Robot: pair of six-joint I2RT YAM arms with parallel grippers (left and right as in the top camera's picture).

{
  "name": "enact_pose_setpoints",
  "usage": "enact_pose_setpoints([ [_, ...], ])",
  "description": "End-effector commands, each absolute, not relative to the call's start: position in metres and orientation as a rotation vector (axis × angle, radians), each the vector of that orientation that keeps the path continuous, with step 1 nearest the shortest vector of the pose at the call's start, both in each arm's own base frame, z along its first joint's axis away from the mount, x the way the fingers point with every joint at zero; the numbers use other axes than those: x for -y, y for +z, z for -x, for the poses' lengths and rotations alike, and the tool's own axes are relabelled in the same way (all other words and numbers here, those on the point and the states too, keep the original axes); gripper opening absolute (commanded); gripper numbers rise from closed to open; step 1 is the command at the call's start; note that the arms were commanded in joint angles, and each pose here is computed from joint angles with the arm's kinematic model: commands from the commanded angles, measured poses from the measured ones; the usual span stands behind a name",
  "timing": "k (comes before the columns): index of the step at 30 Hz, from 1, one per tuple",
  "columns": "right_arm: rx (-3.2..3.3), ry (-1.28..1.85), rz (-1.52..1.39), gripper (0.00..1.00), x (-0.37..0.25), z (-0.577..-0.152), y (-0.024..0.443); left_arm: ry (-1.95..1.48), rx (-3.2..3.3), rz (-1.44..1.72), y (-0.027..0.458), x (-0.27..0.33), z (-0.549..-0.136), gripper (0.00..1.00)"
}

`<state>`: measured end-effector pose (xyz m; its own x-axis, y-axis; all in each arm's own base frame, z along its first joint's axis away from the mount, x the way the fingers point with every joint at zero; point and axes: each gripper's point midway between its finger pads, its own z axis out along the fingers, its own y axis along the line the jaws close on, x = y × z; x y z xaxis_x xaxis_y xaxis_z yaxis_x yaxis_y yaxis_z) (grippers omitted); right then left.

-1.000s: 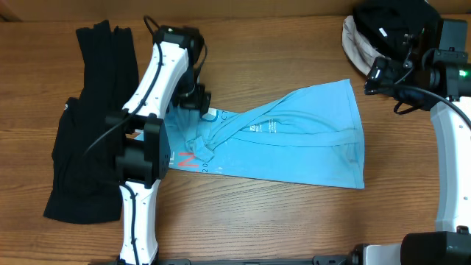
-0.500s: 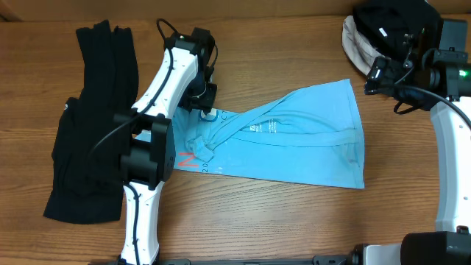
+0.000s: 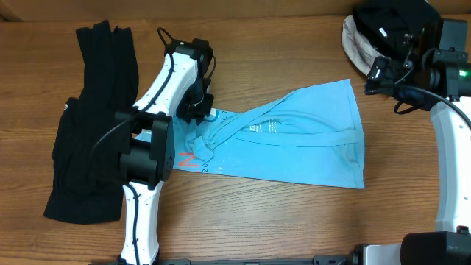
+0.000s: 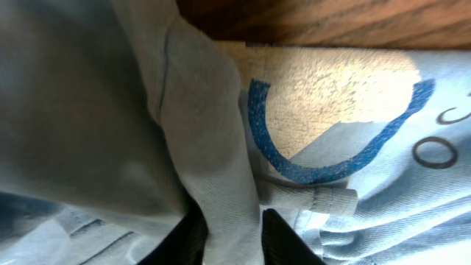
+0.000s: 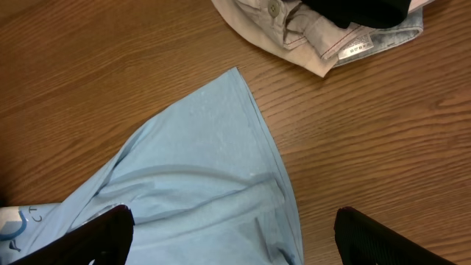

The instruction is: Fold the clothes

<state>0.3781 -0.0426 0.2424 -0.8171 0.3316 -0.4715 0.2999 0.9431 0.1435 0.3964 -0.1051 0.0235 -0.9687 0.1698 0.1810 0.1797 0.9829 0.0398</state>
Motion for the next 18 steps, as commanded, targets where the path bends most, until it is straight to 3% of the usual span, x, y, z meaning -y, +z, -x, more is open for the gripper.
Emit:
enact_pose_setpoints([
  [1, -2.572, 0.083, -0.441, 0.91, 0.044, -0.380, 0.247, -0.078, 2.969, 0.300, 0.028, 0.108, -0.399, 0.26],
  [7, -2.572, 0.083, -0.442, 0.91, 0.044, -0.380, 0.247, -0.017, 2.993, 0.349, 0.028, 0.125, -0.402, 0.34],
  [12, -2.572, 0.083, -0.441, 0.91, 0.044, -0.380, 0.247, 0.014, 3.029, 0.437, 0.027, 0.146, -0.408, 0.47],
  [18, -2.572, 0.083, -0.441, 0.91, 0.044, -0.380, 0.247, 0.023, 3.037, 0.518, 0.026, 0.159, -0.409, 0.52],
])
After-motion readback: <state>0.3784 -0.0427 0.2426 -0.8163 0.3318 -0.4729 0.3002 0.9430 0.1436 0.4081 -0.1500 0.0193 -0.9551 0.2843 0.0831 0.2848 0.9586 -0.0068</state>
